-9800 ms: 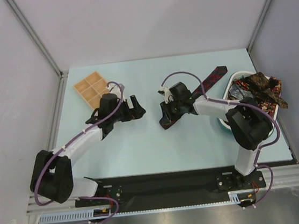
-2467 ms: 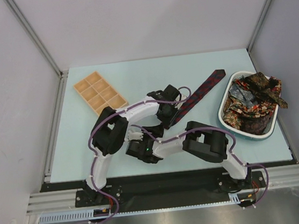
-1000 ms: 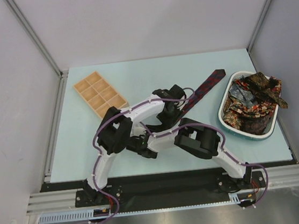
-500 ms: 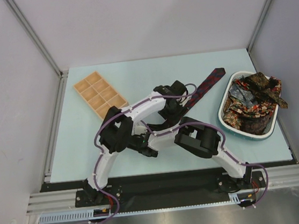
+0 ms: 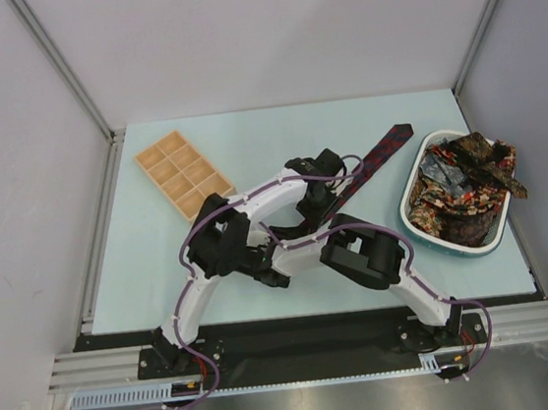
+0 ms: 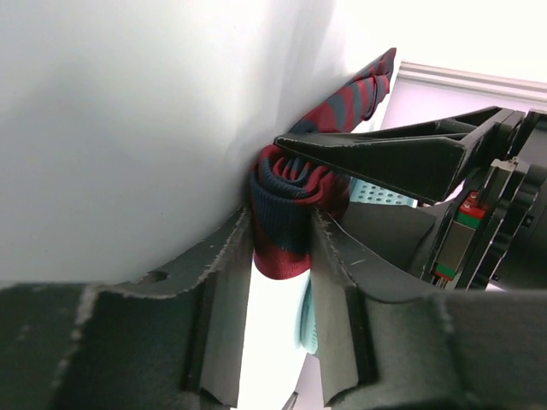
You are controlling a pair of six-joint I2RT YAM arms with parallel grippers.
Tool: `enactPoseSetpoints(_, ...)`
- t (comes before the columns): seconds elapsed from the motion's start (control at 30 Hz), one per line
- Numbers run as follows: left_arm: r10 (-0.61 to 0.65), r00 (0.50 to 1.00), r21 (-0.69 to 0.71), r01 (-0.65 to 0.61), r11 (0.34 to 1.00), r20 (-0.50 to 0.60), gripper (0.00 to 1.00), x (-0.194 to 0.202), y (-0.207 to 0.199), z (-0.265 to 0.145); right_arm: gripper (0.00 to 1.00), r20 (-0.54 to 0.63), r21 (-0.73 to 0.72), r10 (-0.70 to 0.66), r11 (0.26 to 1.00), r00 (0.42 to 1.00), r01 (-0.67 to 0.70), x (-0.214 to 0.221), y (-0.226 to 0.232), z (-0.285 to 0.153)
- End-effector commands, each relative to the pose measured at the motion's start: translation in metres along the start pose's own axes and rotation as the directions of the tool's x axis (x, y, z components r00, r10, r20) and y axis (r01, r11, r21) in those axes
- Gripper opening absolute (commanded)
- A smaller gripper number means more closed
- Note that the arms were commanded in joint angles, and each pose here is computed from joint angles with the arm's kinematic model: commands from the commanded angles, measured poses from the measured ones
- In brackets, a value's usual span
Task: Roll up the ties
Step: Roll the tie
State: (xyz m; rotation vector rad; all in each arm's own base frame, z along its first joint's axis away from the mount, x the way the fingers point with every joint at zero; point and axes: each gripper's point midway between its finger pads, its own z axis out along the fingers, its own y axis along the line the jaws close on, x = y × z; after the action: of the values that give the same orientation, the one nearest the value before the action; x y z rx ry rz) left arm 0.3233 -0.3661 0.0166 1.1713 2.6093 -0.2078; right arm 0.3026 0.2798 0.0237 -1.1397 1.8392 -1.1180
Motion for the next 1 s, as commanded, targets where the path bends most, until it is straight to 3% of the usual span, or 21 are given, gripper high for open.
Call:
enactPoseSetpoints(0.0, 0.0, 0.995, 0.013, 0.002, 1.0, -0.1, 0.34, 0.024, 0.0, 0.013, 0.37, -0.006, -0.124, 0.011, 0.992, 1.0, -0.011, 0.009, 0.019, 0.003)
enactPoseSetpoints(0.33, 0.013, 0.981, 0.055, -0.002, 0.998, -0.192, 0.31, 0.057, -0.013, -0.009, 0.48, 0.001, -0.152, 0.003, 0.988, 1.0, -0.003, 0.01, 0.022, 0.005)
enactPoseSetpoints(0.67, 0.028, 0.981, 0.056, -0.018, 0.998, -0.192, 0.3, 0.046, -0.015, -0.022, 0.58, 0.016, -0.226, -0.029, 0.974, 0.999, 0.032, 0.012, 0.038, 0.0)
enactPoseSetpoints(0.97, 0.03, 0.982, 0.053, -0.02, 0.998, -0.189, 0.3, 0.041, -0.015, -0.048, 0.57, 0.015, -0.215, -0.067, 0.974, 0.998, 0.069, 0.014, 0.043, 0.0)
